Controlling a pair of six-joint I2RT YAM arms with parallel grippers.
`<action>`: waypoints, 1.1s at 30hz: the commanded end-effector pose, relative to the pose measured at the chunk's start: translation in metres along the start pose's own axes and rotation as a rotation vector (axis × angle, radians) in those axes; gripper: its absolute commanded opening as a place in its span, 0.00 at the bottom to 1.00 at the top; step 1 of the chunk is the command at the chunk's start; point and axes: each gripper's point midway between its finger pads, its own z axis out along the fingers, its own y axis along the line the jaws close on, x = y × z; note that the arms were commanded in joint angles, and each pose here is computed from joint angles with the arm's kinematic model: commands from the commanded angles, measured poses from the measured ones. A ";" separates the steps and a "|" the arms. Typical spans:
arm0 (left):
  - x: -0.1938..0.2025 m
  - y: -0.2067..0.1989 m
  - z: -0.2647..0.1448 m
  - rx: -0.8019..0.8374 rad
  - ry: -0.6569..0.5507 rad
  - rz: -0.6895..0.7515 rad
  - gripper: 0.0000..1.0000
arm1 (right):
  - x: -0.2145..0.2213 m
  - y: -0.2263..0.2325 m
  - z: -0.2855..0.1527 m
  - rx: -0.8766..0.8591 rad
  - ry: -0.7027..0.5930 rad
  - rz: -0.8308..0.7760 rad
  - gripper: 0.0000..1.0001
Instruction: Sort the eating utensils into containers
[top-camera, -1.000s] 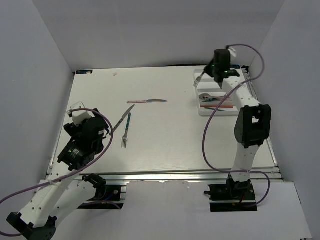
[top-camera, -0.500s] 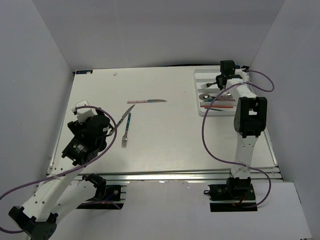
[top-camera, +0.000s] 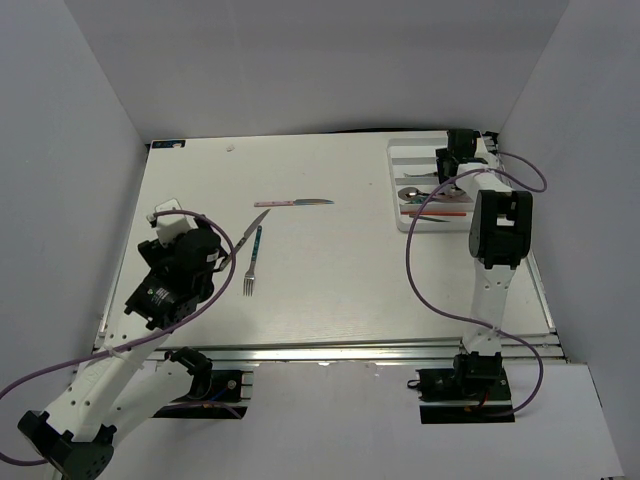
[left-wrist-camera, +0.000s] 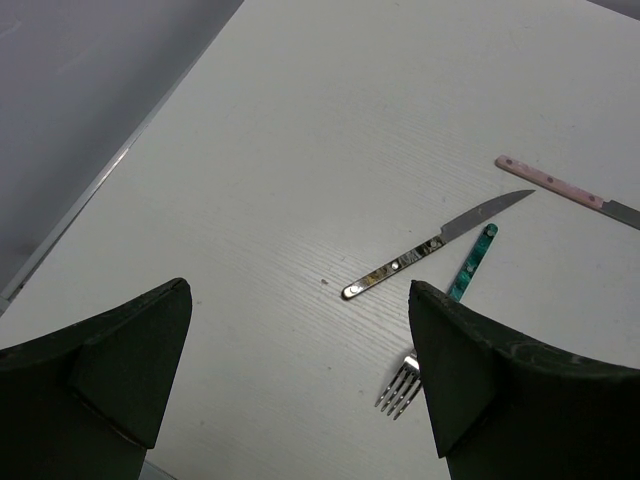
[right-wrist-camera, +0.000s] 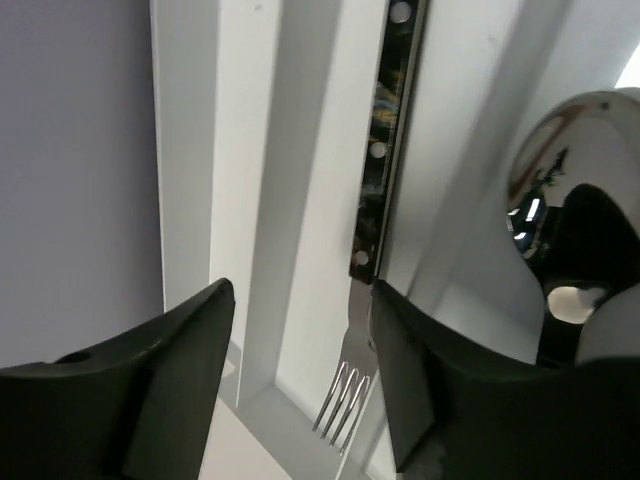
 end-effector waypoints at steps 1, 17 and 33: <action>-0.005 -0.005 0.000 0.019 -0.007 -0.008 0.98 | -0.015 0.040 -0.026 -0.128 -0.031 0.007 0.65; 0.035 -0.060 0.018 0.150 0.163 0.129 0.98 | 0.061 0.083 -0.220 -0.413 0.040 -0.832 0.89; 0.167 -0.133 0.117 0.173 0.669 0.242 0.93 | 0.113 -0.044 -0.335 -0.740 0.472 -1.029 0.86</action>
